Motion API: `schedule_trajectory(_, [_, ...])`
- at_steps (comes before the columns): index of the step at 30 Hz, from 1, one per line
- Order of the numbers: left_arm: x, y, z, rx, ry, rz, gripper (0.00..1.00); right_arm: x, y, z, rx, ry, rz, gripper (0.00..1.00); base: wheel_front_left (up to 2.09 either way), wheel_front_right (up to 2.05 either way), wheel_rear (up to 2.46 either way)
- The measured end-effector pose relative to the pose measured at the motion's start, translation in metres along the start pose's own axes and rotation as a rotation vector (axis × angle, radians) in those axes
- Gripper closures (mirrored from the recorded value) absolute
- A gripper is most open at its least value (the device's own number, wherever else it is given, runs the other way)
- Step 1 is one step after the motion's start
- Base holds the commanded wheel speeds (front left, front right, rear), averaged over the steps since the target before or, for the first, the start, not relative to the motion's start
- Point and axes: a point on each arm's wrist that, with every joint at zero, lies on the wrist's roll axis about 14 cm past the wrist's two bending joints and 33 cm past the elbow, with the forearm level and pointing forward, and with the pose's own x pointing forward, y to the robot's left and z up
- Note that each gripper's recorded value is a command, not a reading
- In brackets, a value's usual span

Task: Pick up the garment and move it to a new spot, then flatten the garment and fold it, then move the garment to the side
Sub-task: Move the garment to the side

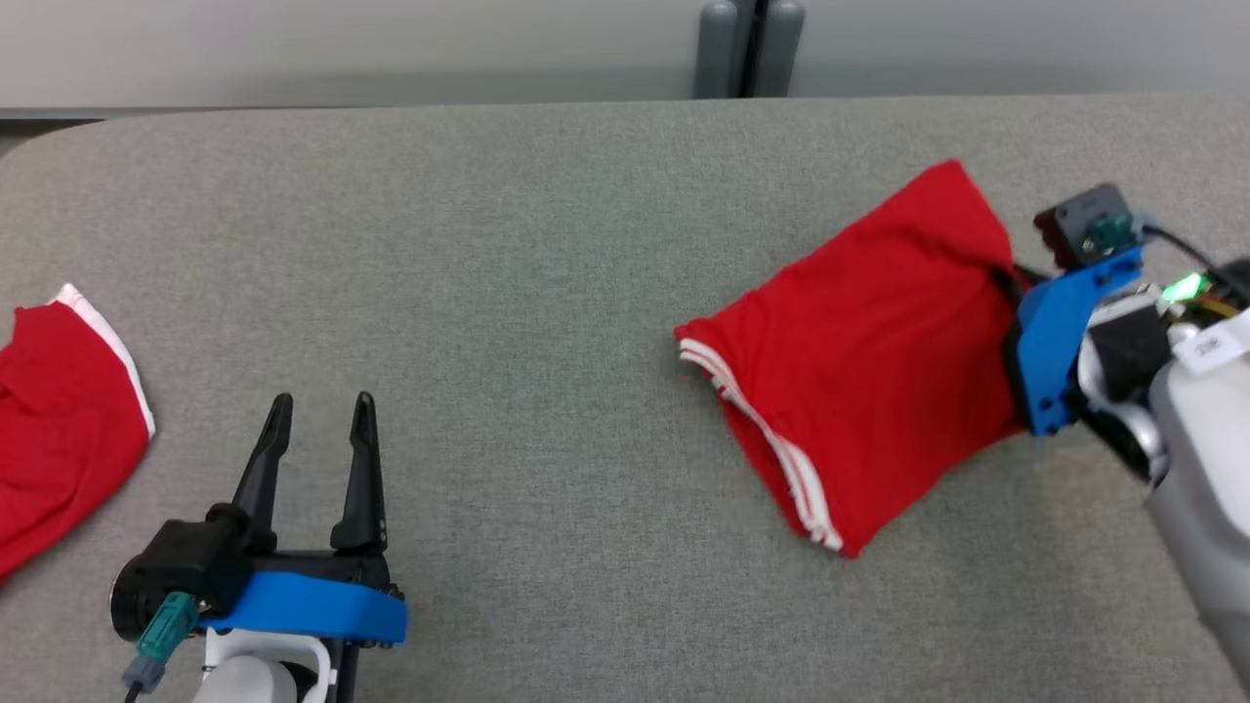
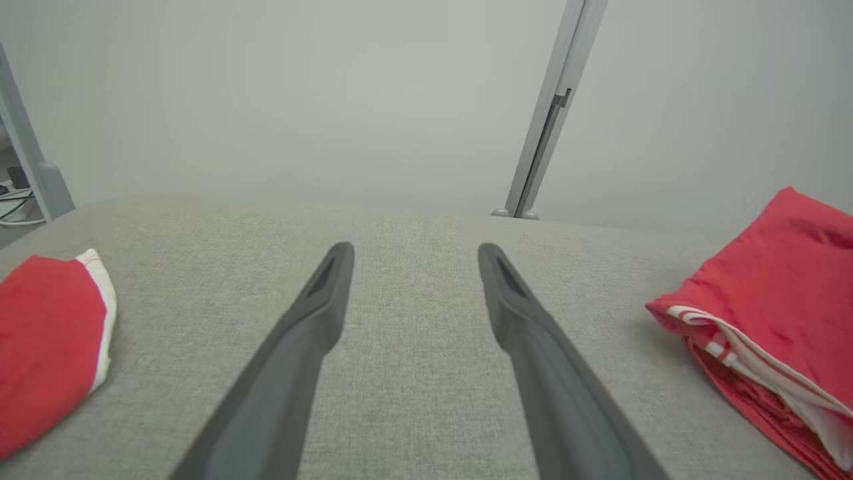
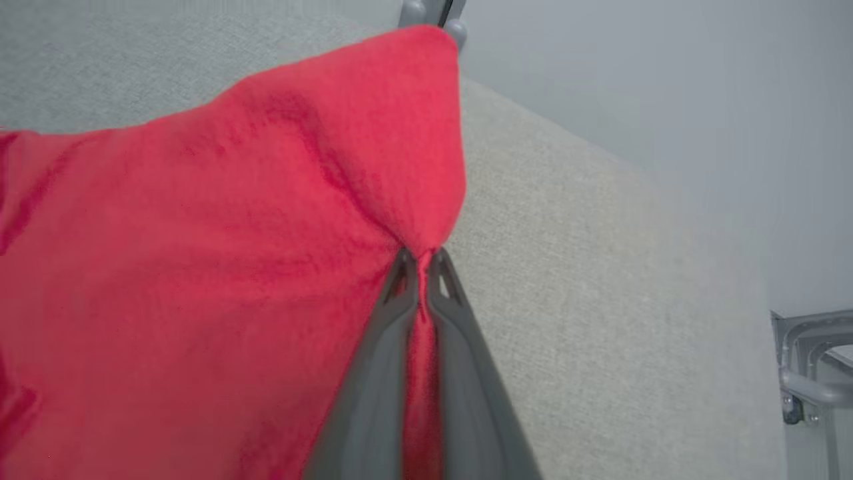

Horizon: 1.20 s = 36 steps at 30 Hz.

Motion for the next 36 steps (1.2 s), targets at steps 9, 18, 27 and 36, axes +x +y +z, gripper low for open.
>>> schedule_trajectory(9, [0.048,-0.03,-0.026,-0.021,0.033,-0.124,0.0,0.012,-0.112,0.033,-0.124,-0.023,-0.212,1.0,0.0,0.0,0.0])
schedule_trajectory(18, [0.1,-0.059,-0.04,-0.039,0.01,-0.247,0.0,0.009,-0.207,0.007,-0.137,0.02,-0.415,1.0,0.0,0.0,0.0])
schedule_trajectory(27, [0.123,-0.061,-0.053,-0.019,0.009,-0.279,0.0,0.01,-0.235,-0.001,-0.24,0.008,-0.487,1.0,0.0,0.0,0.0])
schedule_trajectory(36, [0.12,-0.052,-0.05,-0.006,0.008,-0.257,0.0,0.011,-0.236,0.004,-0.286,-0.006,-0.522,0.0,0.0,0.0,0.0])
